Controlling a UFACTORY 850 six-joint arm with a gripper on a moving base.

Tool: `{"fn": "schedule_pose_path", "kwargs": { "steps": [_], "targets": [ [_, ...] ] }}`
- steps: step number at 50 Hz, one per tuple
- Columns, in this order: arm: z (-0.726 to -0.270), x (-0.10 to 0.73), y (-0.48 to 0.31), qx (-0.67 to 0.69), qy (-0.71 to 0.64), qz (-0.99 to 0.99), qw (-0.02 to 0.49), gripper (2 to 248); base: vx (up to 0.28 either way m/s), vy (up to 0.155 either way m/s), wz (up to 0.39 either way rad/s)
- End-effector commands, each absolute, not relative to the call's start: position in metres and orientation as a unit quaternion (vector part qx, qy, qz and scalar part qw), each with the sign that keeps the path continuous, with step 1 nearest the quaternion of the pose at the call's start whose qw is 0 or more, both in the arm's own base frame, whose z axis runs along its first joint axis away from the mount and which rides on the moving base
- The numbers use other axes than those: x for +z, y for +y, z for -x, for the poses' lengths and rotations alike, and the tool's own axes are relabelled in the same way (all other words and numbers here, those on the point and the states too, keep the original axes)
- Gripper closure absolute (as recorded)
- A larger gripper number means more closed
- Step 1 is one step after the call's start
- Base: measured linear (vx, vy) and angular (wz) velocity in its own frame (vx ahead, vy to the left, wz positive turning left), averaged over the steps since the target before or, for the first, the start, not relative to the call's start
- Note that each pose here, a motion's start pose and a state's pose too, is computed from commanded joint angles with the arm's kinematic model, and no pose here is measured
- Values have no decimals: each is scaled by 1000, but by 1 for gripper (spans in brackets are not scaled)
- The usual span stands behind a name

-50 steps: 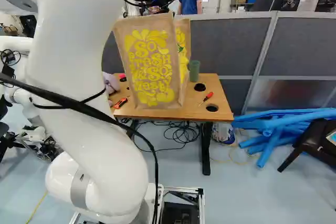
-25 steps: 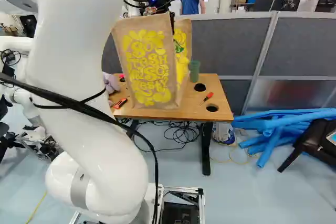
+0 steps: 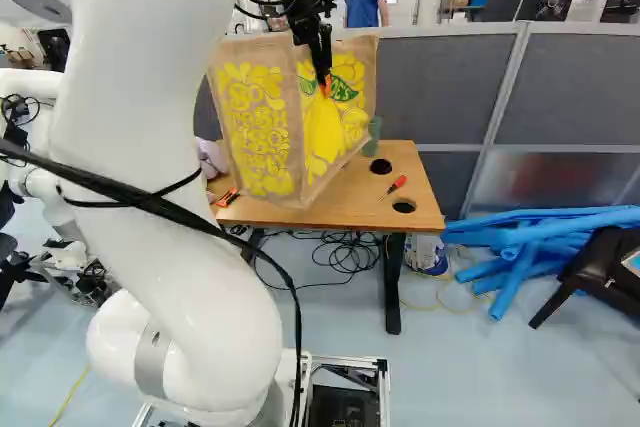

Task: Pick up the bag on the ground and place it on the table

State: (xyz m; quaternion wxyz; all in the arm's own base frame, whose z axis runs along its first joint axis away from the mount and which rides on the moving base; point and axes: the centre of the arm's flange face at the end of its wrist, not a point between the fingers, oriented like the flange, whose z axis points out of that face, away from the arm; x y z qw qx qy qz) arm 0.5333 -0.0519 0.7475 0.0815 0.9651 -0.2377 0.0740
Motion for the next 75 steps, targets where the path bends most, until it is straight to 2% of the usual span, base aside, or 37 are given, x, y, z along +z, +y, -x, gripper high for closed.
{"fn": "schedule_pose_path", "kwargs": {
  "steps": [75],
  "targets": [
    [-533,747,-52,100,-589,-801,47,217,0,0,0]
  ]
}}
